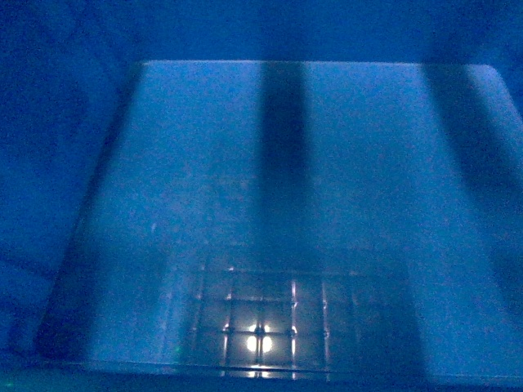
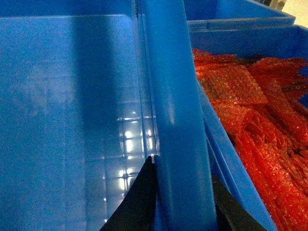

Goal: Place box next to blue box on left shelf

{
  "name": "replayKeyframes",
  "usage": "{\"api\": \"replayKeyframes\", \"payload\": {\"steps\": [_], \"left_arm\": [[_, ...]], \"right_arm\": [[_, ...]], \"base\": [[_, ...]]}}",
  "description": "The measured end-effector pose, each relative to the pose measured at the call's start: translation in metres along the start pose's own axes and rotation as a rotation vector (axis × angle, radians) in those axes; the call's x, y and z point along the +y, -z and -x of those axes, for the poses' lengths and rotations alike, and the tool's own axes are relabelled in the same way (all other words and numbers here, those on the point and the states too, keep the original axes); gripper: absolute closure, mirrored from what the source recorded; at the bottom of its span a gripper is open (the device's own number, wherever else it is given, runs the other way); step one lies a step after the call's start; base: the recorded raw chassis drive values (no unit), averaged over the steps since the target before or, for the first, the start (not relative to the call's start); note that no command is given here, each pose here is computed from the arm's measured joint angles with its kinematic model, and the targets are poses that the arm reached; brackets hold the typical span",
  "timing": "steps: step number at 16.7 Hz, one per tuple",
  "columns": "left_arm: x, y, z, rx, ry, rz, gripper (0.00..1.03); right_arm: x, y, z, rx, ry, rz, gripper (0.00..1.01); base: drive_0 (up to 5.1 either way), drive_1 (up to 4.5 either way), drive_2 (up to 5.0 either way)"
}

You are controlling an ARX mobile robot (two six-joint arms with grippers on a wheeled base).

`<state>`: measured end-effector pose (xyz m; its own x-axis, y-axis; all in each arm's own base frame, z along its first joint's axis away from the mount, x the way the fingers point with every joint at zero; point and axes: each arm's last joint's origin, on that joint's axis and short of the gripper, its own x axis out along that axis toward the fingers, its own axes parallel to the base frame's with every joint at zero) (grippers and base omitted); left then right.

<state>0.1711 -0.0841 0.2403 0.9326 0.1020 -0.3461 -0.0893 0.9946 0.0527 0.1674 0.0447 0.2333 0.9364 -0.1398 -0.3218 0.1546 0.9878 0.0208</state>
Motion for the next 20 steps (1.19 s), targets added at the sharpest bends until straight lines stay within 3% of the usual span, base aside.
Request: {"api": "replayKeyframes", "payload": {"steps": [20], "left_arm": [[0.0002,-0.0002,0.0003,-0.001,0.0,0.0,0.94]], "right_arm": [[0.0,0.0,0.0,0.0,0.0,0.0,0.85]], "base": [[0.0,0.0,0.0]]}}
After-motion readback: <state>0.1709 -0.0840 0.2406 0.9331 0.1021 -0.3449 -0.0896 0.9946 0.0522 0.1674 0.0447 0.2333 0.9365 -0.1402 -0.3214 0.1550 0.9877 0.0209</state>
